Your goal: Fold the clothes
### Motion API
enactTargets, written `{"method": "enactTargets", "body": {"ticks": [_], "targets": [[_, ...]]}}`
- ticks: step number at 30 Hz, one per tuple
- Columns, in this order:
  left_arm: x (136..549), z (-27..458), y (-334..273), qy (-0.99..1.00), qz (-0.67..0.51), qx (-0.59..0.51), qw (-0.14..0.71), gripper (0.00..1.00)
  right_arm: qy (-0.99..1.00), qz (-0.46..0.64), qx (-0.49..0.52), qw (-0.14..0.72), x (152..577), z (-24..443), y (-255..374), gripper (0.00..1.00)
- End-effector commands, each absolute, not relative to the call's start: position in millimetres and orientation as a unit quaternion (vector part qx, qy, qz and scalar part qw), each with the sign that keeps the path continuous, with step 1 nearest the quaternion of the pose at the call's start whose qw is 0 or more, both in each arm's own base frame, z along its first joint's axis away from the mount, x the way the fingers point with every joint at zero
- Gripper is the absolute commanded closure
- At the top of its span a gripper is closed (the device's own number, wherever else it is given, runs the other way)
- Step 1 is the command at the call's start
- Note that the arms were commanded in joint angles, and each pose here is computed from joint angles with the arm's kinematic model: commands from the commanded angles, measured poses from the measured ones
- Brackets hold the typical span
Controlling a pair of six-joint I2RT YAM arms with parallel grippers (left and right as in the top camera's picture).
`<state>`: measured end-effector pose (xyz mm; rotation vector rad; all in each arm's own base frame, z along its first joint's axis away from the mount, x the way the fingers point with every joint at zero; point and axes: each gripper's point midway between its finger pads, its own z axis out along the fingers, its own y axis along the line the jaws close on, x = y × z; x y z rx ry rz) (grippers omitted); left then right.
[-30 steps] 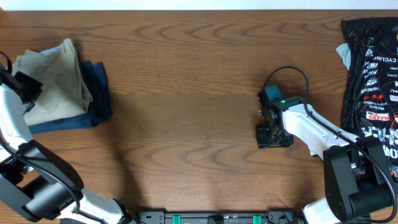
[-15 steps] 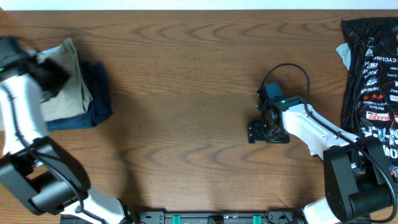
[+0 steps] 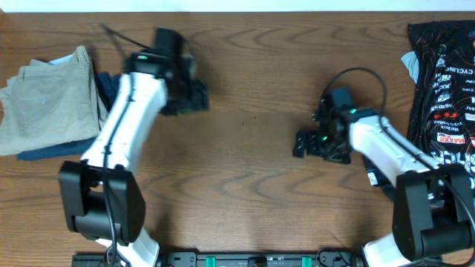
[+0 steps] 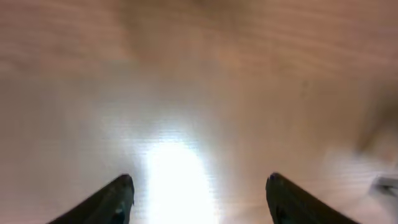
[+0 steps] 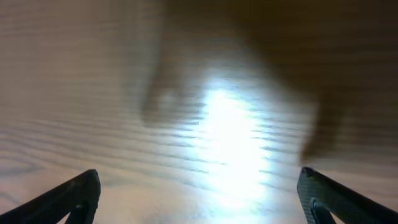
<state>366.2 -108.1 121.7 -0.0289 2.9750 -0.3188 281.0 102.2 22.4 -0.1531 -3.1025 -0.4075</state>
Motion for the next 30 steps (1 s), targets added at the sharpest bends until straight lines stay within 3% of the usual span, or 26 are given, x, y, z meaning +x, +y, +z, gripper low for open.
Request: {"method": "enactTargets", "body": {"ticks": [1,5,7,12,17,23,25,26,30], "targets": [[345.1,115.0,-105.1,0.998,-0.039,0.028,0.042,0.30,-0.989,-0.141,-0.041,-0.012,302.2,48.1,90.1,0.01],[302.2,114.4,-100.6,0.999,-0.017,0.020,-0.042,0.31,-0.989,-0.136,-0.051,-0.003,299.8,71.4,73.8,0.01],[287.6,116.6,-96.2,0.997,-0.009,0.014,-0.071,0.41,-0.989,-0.136,-0.056,-0.018,298.4,82.6,68.3,0.01],[268.4,127.7,-91.2,0.998,-0.010,0.014,-0.066,0.46,-0.988,-0.121,-0.054,-0.082,289.7,122.1,57.9,0.01],[252.8,146.8,-86.4,0.999,-0.036,0.016,0.023,0.46,-0.975,-0.116,-0.049,-0.181,277.4,163.7,51.3,0.01],[236.6,187.7,-59.2,0.974,-0.036,-0.024,0.222,0.44,-0.939,-0.094,-0.047,-0.329,253.5,198.6,35.8,0.01],[229.8,204.1,-46.2,0.954,-0.030,-0.039,0.294,0.37,-0.922,-0.088,-0.052,-0.374,242.3,206.0,30.0,0.01],[227.3,210.6,-42.0,0.945,-0.031,-0.043,0.324,0.02,-0.915,-0.084,-0.054,-0.390,236.7,208.2,27.5,0.01],[214.5,235.3,-36.7,0.903,-0.062,-0.052,0.421,0.02,-0.889,-0.089,-0.052,-0.445,213.7,218.1,24.7,0.01]]}}
